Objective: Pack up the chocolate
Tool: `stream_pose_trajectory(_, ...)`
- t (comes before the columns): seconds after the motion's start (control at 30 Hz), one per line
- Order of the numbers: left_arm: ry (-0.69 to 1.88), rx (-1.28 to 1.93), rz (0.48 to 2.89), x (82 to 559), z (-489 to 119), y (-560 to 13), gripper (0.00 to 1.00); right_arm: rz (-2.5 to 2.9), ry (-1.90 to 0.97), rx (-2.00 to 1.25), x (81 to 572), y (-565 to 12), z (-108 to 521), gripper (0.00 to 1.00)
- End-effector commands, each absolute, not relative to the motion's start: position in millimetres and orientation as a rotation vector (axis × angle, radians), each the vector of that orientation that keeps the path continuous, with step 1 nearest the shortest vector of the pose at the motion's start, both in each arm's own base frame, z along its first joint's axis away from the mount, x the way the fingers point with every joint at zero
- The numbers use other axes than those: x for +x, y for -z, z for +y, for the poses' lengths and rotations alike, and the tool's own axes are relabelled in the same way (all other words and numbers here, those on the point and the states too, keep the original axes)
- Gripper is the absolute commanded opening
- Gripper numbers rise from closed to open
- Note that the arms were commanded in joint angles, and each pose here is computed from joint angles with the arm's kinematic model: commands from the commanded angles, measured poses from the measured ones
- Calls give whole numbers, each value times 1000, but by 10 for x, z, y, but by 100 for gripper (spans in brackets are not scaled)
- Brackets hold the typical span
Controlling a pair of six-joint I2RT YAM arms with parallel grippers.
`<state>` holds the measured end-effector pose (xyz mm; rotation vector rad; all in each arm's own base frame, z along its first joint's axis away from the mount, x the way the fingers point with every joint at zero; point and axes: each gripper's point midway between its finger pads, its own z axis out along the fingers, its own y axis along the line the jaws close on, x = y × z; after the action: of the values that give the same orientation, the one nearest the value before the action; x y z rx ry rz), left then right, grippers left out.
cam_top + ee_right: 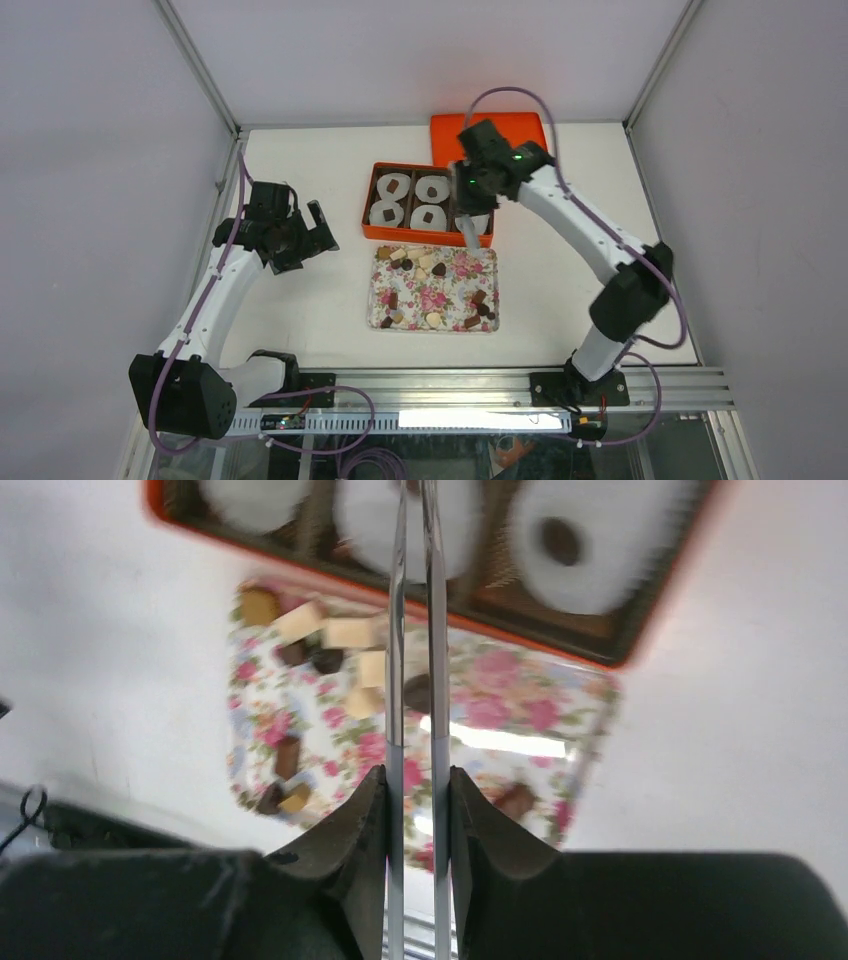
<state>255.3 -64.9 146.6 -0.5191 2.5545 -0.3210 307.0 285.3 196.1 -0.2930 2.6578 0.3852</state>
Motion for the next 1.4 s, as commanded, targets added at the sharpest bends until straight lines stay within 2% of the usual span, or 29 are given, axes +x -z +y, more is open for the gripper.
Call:
stream_pose_trajectory(0.0, 394, -468, 2494, 2711, -720, -1667, 99, 2565, -204, 54, 3267, -2044, 1638, 18)
stream_pose_trajectory(0.17, 433, -467, 2501, 2800, -786, -1657, 99, 2625, -39, 399, 3103, -1509, 597, 20)
stream_pose_trajectory(0.37, 454, -465, 2494, 2838, -815, -1675, 99, 2634, 114, 674, 2953, -1045, -39, 22)
stream_pose_trajectory(0.43, 462, -454, 2498, 2843, -828, -1674, 99, 2648, 104, 716, 2938, -918, -93, 30)
stream_pose_trajectory(0.53, 472, -447, 2507, 2847, -846, -1660, 99, 2654, 100, 727, 2942, -856, -88, 61)
stream_pose_trajectory(0.63, 472, -450, 2515, 2851, -849, -1640, 99, 2627, 81, 725, 3017, -951, -77, 77)
stream_pose_trajectory(0.67, 472, -451, 2518, 2851, -850, -1631, 99, 2612, 77, 723, 3056, -1010, -79, 79)
stream_pose_trajectory(0.83, 471, -463, 2513, 2902, -852, -1643, 99, 2508, 12, 698, 3478, -1382, -47, 81)
stream_pose_trajectory(0.97, 455, -477, 2500, 2970, -833, -1671, 99, 2479, -56, 643, 4007, -1512, 27, 79)
stream_pose_trajectory(1.13, 423, -485, 2495, 3040, -798, -1671, 99, 2440, -87, 583, 4816, -1473, 57, 80)
stream_pose_trajectory(1.37, 430, -470, 2531, 3146, -835, -1612, 99, 2423, -38, 604, 5679, -1141, -94, 80)
